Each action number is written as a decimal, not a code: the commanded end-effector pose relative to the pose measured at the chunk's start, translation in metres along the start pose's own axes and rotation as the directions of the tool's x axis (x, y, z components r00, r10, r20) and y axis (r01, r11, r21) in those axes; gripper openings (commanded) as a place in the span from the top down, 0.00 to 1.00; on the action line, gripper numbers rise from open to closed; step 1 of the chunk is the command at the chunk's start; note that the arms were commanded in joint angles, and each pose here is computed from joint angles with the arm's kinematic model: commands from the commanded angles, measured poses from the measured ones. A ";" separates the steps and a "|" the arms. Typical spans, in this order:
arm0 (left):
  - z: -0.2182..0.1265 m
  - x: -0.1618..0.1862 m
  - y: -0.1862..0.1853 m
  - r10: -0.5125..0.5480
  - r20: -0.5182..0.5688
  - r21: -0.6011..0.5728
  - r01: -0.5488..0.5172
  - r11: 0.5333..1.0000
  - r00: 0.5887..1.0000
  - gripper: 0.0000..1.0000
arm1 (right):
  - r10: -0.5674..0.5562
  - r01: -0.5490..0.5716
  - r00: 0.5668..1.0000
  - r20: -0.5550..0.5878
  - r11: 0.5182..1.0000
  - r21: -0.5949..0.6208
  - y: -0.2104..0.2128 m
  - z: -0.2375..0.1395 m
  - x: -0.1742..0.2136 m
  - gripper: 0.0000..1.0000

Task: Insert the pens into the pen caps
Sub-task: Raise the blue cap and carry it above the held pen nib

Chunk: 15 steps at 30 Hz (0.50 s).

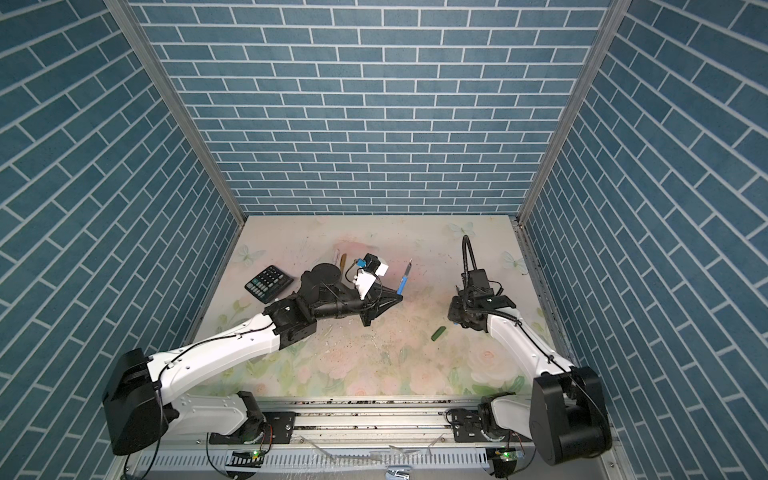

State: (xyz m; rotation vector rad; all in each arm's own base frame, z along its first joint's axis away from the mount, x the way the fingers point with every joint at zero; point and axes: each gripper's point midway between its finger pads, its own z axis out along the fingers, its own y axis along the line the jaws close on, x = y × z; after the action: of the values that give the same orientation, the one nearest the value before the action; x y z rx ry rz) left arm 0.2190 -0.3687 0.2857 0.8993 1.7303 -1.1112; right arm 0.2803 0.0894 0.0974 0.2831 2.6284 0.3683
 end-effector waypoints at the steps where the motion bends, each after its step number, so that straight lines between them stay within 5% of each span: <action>1: -0.015 -0.021 0.014 0.055 0.109 -0.128 -0.041 0.991 0.992 1.00 | -0.017 0.035 0.990 0.137 0.990 -0.135 0.031 -0.031 -0.022 0.87; 8: -0.055 -0.030 0.059 0.096 0.218 -0.431 0.007 0.902 0.971 1.00 | -0.033 0.221 0.871 0.491 0.918 -0.330 0.106 -0.118 -0.067 0.88; 15: -0.055 -0.029 0.059 0.107 0.211 -0.436 -0.005 0.900 0.972 1.00 | 0.005 0.403 0.744 0.668 0.795 -0.454 0.177 -0.202 -0.091 0.89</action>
State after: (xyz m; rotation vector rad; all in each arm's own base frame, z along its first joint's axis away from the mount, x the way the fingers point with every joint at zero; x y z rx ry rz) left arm 0.2643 -0.3021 0.3052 0.5293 1.6669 -0.7440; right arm 0.2850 0.1838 0.3026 -0.0800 1.9219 0.7617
